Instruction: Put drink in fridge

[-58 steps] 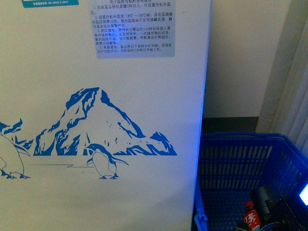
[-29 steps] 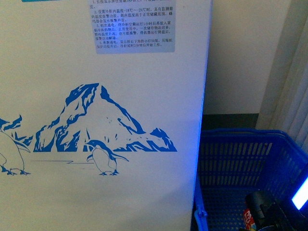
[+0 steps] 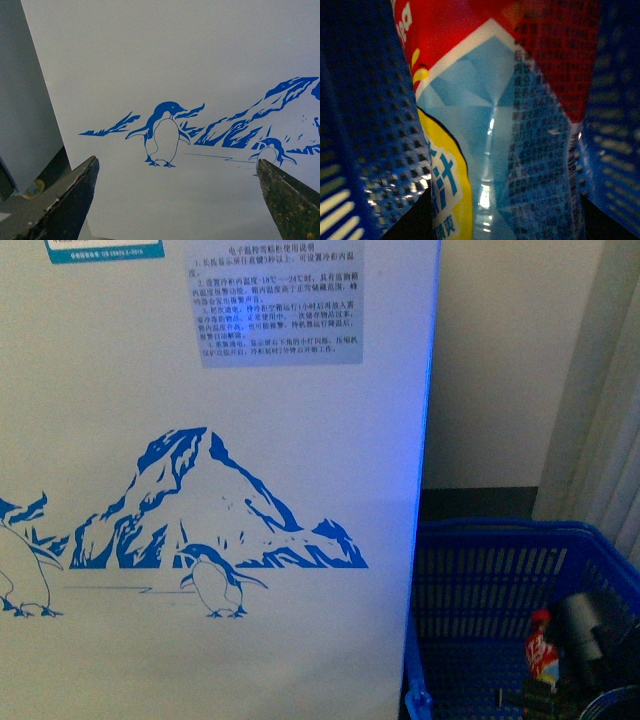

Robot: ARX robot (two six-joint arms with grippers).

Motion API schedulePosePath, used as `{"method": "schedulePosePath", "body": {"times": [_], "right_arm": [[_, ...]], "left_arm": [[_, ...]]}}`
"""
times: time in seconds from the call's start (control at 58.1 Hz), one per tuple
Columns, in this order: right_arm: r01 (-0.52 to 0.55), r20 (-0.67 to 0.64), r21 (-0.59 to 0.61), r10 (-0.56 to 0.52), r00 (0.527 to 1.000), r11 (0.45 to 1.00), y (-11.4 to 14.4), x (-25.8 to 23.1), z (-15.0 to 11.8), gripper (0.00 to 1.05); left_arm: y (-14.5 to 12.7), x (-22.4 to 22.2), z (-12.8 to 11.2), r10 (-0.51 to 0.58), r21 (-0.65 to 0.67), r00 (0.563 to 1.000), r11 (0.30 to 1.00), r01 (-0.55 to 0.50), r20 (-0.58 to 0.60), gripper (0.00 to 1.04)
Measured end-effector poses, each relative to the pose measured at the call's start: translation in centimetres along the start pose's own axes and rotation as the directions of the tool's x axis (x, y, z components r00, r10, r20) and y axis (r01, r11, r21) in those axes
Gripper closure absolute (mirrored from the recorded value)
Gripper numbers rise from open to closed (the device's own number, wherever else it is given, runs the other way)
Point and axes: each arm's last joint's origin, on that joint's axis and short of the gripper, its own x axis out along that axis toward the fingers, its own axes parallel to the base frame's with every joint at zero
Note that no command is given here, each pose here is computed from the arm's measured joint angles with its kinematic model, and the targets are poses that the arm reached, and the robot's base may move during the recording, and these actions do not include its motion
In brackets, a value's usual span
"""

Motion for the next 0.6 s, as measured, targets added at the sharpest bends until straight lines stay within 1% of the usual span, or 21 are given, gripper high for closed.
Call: {"method": "schedulePosePath", "body": {"times": [0.017,0.103,0.121,0.241,0.258,0.362,0.396,0.465,0.482,0.586,0.603], "right_arm": [[-0.011,0.033,-0.012,0.011,0.999,1.000,0.0,-1.1,0.9,0.62],[-0.033,0.121,-0.028,0.036,0.992,0.999,-0.1,-4.4,3.2,0.62],[-0.047,0.150,-0.034,0.052,0.987,0.998,-0.1,-5.7,4.1,0.63],[-0.080,0.265,-0.054,0.092,0.960,0.995,-0.5,-11.0,7.0,0.63],[-0.086,0.298,-0.062,0.100,0.949,0.994,-0.6,-12.6,7.7,0.63],[-0.103,0.388,-0.076,0.125,0.913,0.992,-1.0,-17.3,9.2,0.63],[-0.108,0.431,-0.084,0.134,0.893,0.991,-1.3,-19.6,9.7,0.63],[-0.126,0.481,-0.087,0.152,0.863,0.988,-1.6,-22.7,10.2,0.63],[-0.138,0.502,-0.087,0.163,0.849,0.987,-1.9,-24.2,10.4,0.63],[-0.158,0.568,-0.084,0.177,0.804,0.984,-2.6,-28.5,10.4,0.63],[-0.161,0.593,-0.082,0.179,0.785,0.983,-2.9,-29.9,10.3,0.63]], "left_arm": [[0.0,0.0,0.0,0.000,0.000,1.000,1.000,0.000,0.000,0.08],[0.0,0.0,0.0,0.000,0.000,1.000,1.000,0.000,0.000,0.08],[0.0,0.0,0.0,0.000,0.000,1.000,1.000,0.000,0.000,0.08],[0.0,0.0,0.0,0.000,0.000,1.000,1.000,0.000,0.000,0.08],[0.0,0.0,0.0,0.000,0.000,1.000,1.000,0.000,0.000,0.08],[0.0,0.0,0.0,0.000,0.000,1.000,1.000,0.000,0.000,0.08],[0.0,0.0,0.0,0.000,0.000,1.000,1.000,0.000,0.000,0.08],[0.0,0.0,0.0,0.000,0.000,1.000,1.000,0.000,0.000,0.08],[0.0,0.0,0.0,0.000,0.000,1.000,1.000,0.000,0.000,0.08],[0.0,0.0,0.0,0.000,0.000,1.000,1.000,0.000,0.000,0.08],[0.0,0.0,0.0,0.000,0.000,1.000,1.000,0.000,0.000,0.08]]}}
